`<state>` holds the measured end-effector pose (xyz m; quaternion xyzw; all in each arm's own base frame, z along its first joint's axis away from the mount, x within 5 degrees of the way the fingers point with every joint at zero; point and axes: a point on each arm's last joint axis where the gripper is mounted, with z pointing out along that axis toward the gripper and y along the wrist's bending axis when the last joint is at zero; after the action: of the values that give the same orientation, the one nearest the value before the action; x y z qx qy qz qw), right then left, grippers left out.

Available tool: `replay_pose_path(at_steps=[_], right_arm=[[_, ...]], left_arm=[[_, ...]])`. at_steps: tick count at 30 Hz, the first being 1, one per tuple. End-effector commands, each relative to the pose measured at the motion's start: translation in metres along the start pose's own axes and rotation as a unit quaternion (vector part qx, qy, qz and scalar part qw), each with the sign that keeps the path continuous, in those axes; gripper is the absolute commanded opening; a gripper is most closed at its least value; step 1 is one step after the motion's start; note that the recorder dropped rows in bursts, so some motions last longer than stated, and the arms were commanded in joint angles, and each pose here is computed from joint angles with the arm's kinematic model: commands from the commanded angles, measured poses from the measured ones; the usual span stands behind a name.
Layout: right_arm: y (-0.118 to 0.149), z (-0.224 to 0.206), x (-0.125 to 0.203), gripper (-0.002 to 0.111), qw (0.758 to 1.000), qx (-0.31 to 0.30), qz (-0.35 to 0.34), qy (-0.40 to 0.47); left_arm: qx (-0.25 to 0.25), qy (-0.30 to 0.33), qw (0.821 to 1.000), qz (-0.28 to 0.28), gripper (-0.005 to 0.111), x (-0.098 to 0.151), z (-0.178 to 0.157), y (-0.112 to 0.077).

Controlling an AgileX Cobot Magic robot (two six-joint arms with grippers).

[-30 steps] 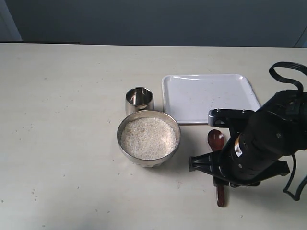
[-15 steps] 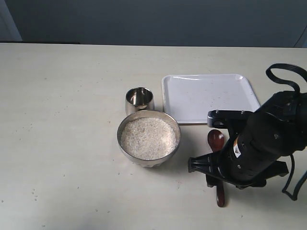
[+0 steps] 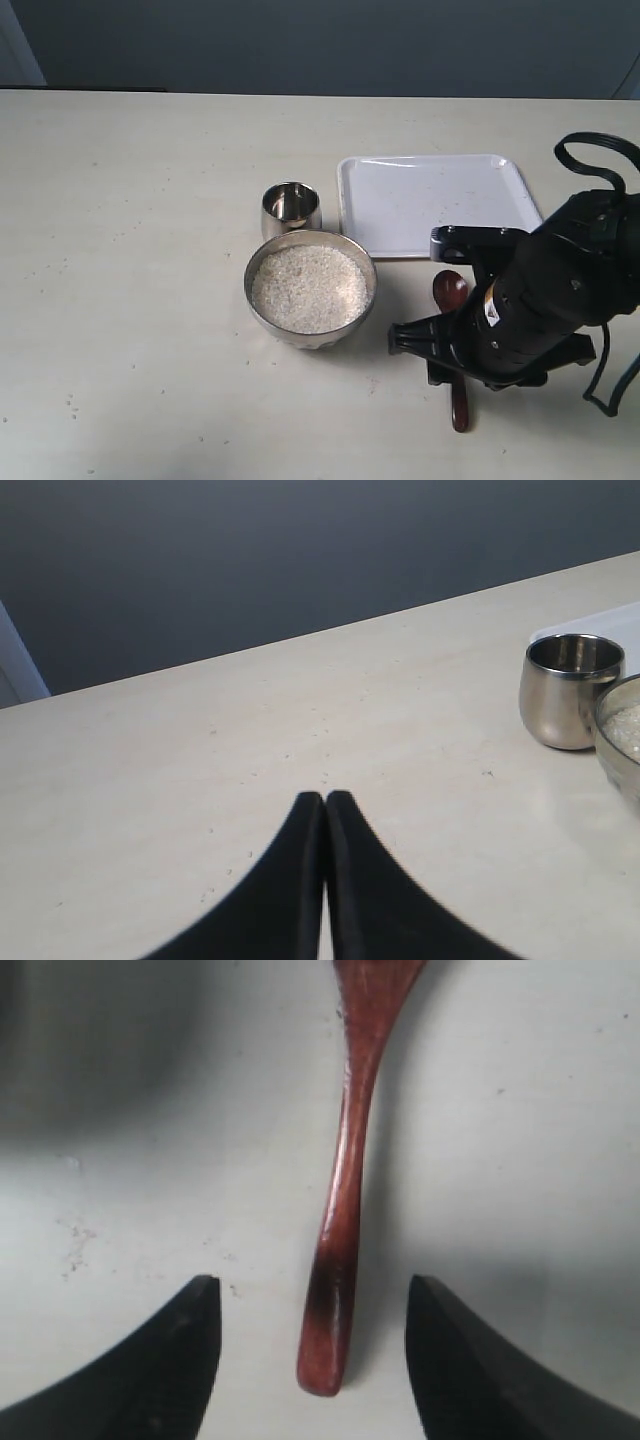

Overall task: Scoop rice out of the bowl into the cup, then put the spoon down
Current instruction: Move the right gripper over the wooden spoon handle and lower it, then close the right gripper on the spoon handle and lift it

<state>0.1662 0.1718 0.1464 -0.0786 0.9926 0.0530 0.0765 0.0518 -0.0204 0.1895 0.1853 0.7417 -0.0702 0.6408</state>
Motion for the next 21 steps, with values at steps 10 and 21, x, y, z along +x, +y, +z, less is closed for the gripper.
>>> replay_pose_path(at_steps=[10, 21], right_arm=[[0.000, 0.001, -0.001, 0.053, 1.000, -0.002, -0.008, -0.008], [-0.001, 0.022, 0.001, 0.049, 1.000, 0.017, -0.008, 0.020]], left_arm=[[-0.001, -0.010, 1.000, -0.003, 0.001, -0.002, -0.001, 0.000], [-0.001, -0.010, 1.000, -0.003, 0.001, -0.002, -0.001, 0.000]])
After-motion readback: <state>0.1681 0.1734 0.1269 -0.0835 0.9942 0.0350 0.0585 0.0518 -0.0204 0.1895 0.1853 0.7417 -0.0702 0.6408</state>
